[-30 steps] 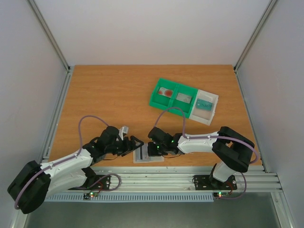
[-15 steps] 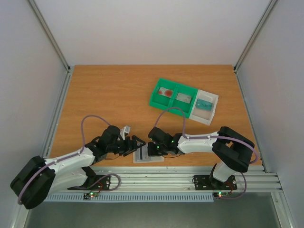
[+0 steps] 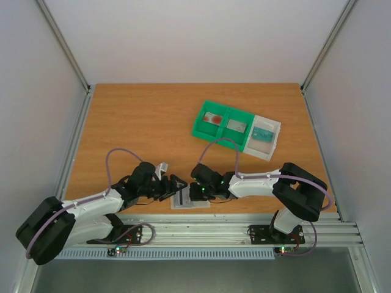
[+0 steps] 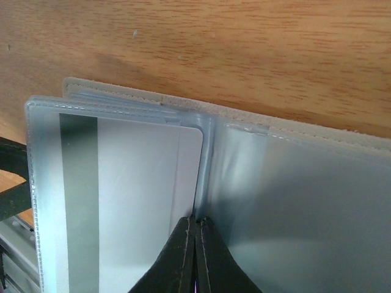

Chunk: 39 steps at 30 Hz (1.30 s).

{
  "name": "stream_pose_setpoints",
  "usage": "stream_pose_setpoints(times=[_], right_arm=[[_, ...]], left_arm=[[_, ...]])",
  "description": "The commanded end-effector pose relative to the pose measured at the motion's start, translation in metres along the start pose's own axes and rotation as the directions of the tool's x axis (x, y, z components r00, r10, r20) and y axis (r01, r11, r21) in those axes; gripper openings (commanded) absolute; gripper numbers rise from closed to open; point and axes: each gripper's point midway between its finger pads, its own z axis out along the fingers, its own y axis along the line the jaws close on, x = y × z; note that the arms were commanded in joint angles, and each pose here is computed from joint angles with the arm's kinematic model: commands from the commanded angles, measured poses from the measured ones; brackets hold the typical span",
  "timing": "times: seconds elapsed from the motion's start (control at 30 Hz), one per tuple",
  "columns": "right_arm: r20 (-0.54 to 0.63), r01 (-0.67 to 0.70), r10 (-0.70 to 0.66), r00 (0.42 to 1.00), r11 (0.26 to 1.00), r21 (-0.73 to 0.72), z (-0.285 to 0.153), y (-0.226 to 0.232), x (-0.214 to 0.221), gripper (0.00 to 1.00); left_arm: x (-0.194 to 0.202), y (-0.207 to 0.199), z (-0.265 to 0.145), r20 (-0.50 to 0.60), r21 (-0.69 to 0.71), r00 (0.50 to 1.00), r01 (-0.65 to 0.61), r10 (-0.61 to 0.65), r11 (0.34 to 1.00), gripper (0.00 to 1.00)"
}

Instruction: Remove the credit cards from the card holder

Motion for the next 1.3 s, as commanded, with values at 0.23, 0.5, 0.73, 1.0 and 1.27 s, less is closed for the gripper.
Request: stream_pose_setpoints(times=[0.23, 0.5, 0.73, 1.0, 1.27], right_arm=[[-0.035, -0.015, 0.018, 0.999, 0.997, 0.071, 0.006, -0.023, 0.016, 0.03], [-0.035, -0.018, 0.020, 0.999, 0.998, 0.065, 0.007, -0.022, 0.016, 0.03], [-0.035, -0.021, 0.023, 0.999, 0.998, 0.066, 0.007, -0.023, 0.016, 0.03], [-0.032, -0.022, 0.023, 0.999, 0.999, 0.046, 0.007, -0.020, 0.016, 0.03], [-0.028, -0.024, 0.025, 0.999, 0.999, 0.039, 0.008, -0.019, 0.016, 0.03]], left_arm=[[-0.006, -0.026, -0.018, 0.056, 0.055, 0.997, -0.054, 0.051, 0.997, 0.80], [-0.004, -0.031, -0.016, 0.040, 0.089, 0.998, -0.055, 0.052, 0.995, 0.81], [-0.003, -0.020, -0.007, 0.024, 0.064, 0.999, -0.048, 0.047, 0.997, 0.82], [-0.002, -0.008, 0.001, 0.008, 0.032, 0.999, -0.043, 0.042, 0.999, 0.82], [-0.002, -0.003, 0.001, 0.011, 0.011, 0.999, -0.045, 0.045, 0.999, 0.81]])
